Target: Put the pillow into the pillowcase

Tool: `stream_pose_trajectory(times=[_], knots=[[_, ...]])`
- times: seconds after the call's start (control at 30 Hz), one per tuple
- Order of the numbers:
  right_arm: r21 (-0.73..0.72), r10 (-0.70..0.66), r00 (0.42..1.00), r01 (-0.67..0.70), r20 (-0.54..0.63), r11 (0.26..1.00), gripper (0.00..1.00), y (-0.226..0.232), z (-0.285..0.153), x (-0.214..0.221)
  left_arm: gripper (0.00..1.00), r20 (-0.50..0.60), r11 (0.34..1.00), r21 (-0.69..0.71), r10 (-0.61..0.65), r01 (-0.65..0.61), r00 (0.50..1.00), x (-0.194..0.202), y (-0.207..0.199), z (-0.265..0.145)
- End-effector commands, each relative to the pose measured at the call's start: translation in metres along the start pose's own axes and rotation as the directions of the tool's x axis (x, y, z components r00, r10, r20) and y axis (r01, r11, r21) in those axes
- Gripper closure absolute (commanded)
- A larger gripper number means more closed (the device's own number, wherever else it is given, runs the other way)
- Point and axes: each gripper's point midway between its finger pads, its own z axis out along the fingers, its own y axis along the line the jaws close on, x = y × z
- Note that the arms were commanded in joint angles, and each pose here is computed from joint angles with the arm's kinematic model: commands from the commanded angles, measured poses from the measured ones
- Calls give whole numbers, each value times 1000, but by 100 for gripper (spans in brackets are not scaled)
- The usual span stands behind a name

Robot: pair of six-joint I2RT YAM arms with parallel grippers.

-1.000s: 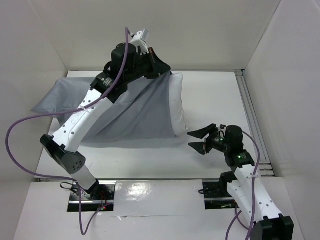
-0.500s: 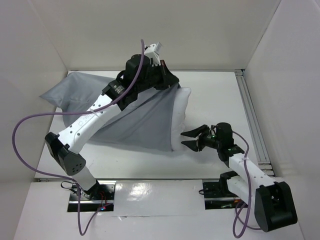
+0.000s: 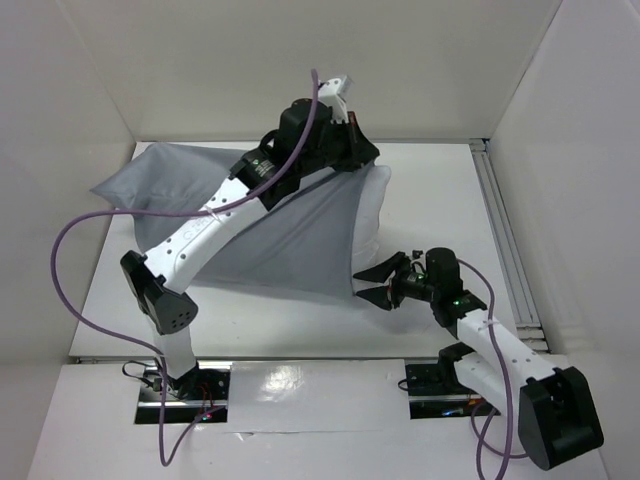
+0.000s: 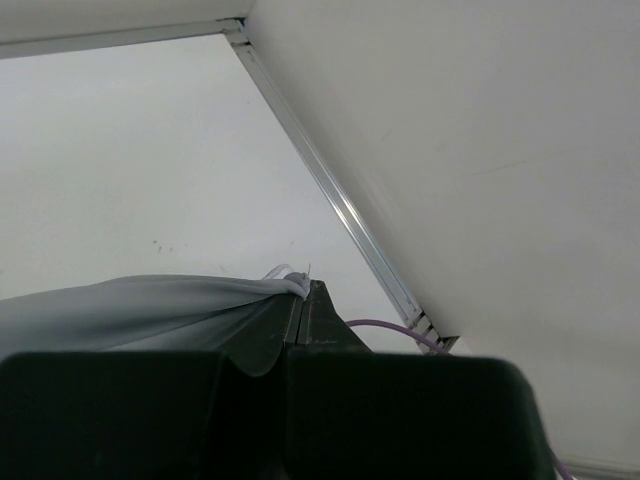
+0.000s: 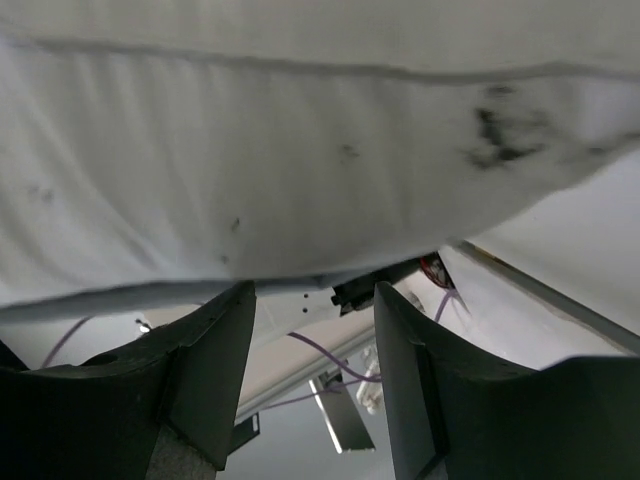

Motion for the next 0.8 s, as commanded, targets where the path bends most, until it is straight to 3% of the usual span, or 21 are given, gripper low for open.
stream_pose_trajectory(times=[0.0, 0.3, 0.4, 0.53, 0.77], knots=[[-8, -31, 999, 30, -42, 1000, 41, 6, 9, 9, 100, 154, 990, 129, 32, -52, 988, -45, -53, -12], [-15, -9, 999, 9, -34, 1000, 41, 11, 18, 10, 100, 173, 991, 115, 48, -69, 984, -49, -55, -20], [5, -20, 998, 21, -56, 1000, 41, 3, 11, 17, 100, 179, 991, 106, 57, -77, 982, -50, -53, -19], [66, 28, 999, -25, -43, 998, 32, -27, 7, 17, 100, 186, 991, 110, 56, -77, 981, -54, -55, -24], [73, 54, 998, -53, -10, 996, 32, -45, 13, 7, 100, 185, 991, 110, 56, -77, 981, -52, -54, -27]])
